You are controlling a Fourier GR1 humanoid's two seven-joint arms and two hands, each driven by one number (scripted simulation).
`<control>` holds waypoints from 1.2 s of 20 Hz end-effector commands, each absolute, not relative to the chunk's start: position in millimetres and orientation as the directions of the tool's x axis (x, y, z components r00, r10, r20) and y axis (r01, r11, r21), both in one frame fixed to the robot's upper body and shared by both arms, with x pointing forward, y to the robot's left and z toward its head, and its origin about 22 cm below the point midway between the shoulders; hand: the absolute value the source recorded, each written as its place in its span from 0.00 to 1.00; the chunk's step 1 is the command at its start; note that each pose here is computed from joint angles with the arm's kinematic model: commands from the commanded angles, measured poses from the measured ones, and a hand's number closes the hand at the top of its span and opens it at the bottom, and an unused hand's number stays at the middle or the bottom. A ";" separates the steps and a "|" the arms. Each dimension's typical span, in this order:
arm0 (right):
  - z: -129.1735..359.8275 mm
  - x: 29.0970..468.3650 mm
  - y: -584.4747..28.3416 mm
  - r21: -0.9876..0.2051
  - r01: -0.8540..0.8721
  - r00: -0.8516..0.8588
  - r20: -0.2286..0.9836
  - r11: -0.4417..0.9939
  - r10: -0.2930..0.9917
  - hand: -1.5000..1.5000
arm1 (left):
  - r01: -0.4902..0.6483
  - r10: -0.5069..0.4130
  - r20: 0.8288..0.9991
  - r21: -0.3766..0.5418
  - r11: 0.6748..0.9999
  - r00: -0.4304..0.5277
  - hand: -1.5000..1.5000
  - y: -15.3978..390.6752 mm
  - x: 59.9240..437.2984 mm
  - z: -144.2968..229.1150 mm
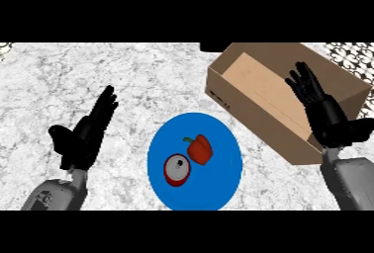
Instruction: Pick the bell pepper from the plate and place it in the cardboard box
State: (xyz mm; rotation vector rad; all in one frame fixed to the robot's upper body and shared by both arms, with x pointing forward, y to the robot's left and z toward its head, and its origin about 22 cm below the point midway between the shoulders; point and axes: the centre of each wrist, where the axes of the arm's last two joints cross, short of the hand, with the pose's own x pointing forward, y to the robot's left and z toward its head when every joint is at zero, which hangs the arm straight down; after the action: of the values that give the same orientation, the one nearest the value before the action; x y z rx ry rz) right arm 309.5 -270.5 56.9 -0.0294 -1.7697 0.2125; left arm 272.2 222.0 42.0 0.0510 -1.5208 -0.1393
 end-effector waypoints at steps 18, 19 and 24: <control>180.1 361.7 -236.7 -0.840 -0.306 -0.825 0.469 0.449 0.315 0.00 | 0.205 -0.352 0.898 0.409 0.889 -0.264 0.50 264.5 296.9 69.5; 174.7 353.0 -228.5 -0.850 -0.314 -0.833 0.461 0.424 0.307 0.00 | 0.216 -0.348 0.901 0.405 0.889 -0.258 0.50 271.2 290.8 55.6; 200.6 340.7 -198.3 -0.956 -0.267 -0.838 0.293 0.123 0.460 0.00 | 0.221 -0.341 0.907 0.395 0.892 -0.248 0.50 266.6 292.9 75.3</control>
State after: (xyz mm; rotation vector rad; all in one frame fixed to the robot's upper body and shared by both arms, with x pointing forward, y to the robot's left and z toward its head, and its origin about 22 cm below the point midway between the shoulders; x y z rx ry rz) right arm 350.8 -216.1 186.7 -0.0744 -2.0009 1.5394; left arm 288.0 263.5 63.8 0.0892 -1.7475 -0.5310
